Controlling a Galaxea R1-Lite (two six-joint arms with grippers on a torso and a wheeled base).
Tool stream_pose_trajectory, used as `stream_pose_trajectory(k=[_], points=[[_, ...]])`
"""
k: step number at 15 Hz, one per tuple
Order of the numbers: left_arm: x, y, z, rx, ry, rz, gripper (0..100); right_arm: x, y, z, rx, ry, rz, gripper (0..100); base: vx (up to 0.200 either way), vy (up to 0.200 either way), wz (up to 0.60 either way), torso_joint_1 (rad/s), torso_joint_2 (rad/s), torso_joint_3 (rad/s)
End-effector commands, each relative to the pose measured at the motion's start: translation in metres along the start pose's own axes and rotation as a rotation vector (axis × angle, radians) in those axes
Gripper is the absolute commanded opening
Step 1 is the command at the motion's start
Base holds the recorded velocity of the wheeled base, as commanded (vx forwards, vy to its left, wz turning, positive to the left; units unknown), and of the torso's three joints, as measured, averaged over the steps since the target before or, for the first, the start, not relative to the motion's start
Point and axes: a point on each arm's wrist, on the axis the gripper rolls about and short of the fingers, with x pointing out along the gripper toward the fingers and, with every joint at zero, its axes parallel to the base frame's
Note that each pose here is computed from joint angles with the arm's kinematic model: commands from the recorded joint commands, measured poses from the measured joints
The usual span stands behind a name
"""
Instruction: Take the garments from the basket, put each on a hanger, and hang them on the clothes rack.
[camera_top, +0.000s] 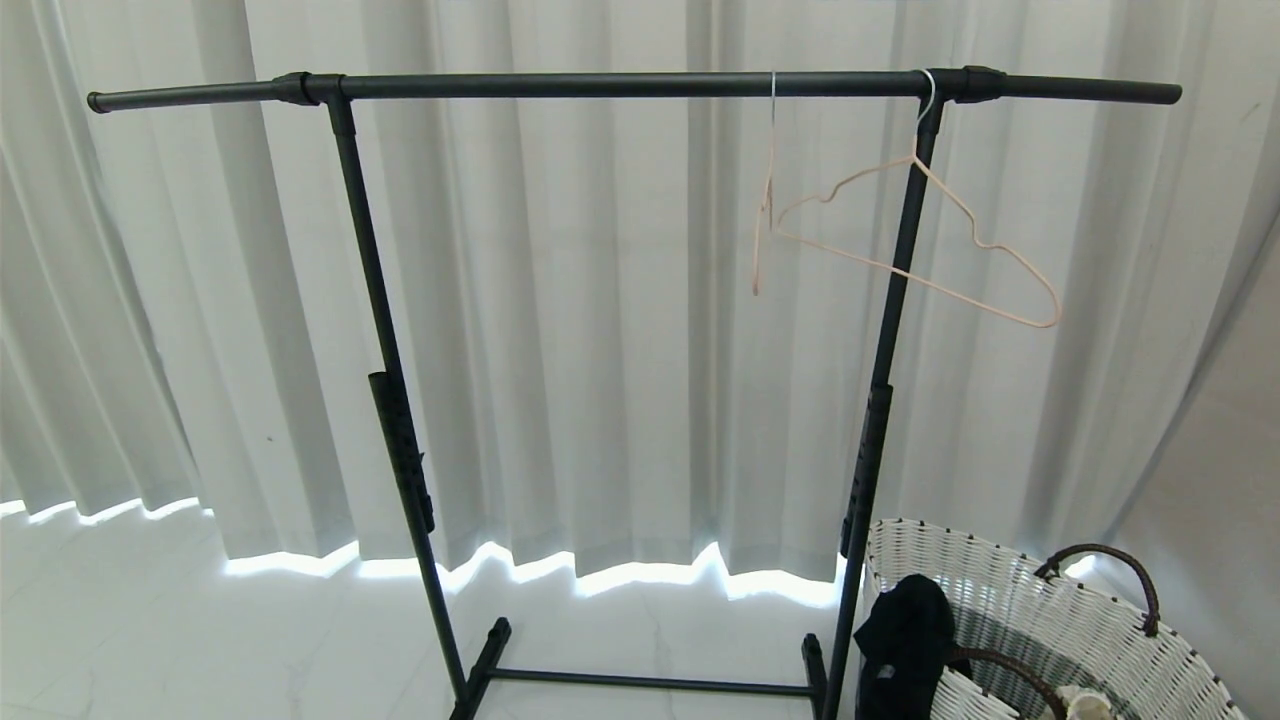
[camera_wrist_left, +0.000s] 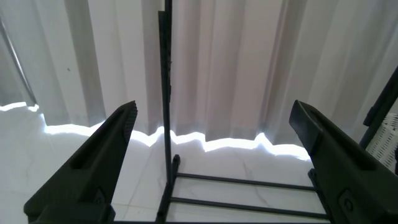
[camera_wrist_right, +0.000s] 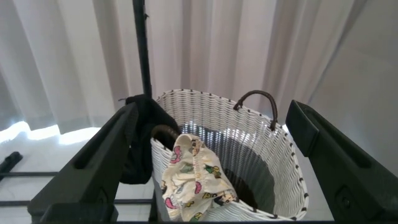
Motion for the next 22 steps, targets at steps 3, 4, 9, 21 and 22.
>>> stream_pose_trajectory(k=[3, 4, 9, 21, 22], points=[[0.000, 0.000, 0.000, 0.001, 0.000, 0.000, 100, 0.014, 0.000, 0.003, -0.083, 0.164, 0.008, 100, 0.000, 0.000, 0.00, 0.000, 0.00, 0.000], [0.000, 0.000, 0.000, 0.001, 0.000, 0.000, 100, 0.015, 0.000, 0.003, -0.085, 0.186, 0.011, 100, 0.000, 0.000, 0.00, 0.000, 0.00, 0.000], [0.000, 0.000, 0.000, 0.000, 0.000, 0.002, 100, -0.001, 0.001, 0.022, -0.076, -0.021, 0.075, 100, 0.000, 0.000, 0.00, 0.000, 0.00, 0.000], [0.000, 0.000, 0.000, 0.009, 0.000, 0.000, 100, 0.190, 0.010, -0.011, -0.456, 0.885, 0.337, 100, 0.000, 0.000, 0.00, 0.000, 0.00, 0.000], [0.000, 0.000, 0.000, 0.015, 0.000, 0.000, 100, 0.198, 0.010, -0.020, -0.464, 0.909, 0.334, 100, 0.000, 0.000, 0.00, 0.000, 0.00, 0.000]])
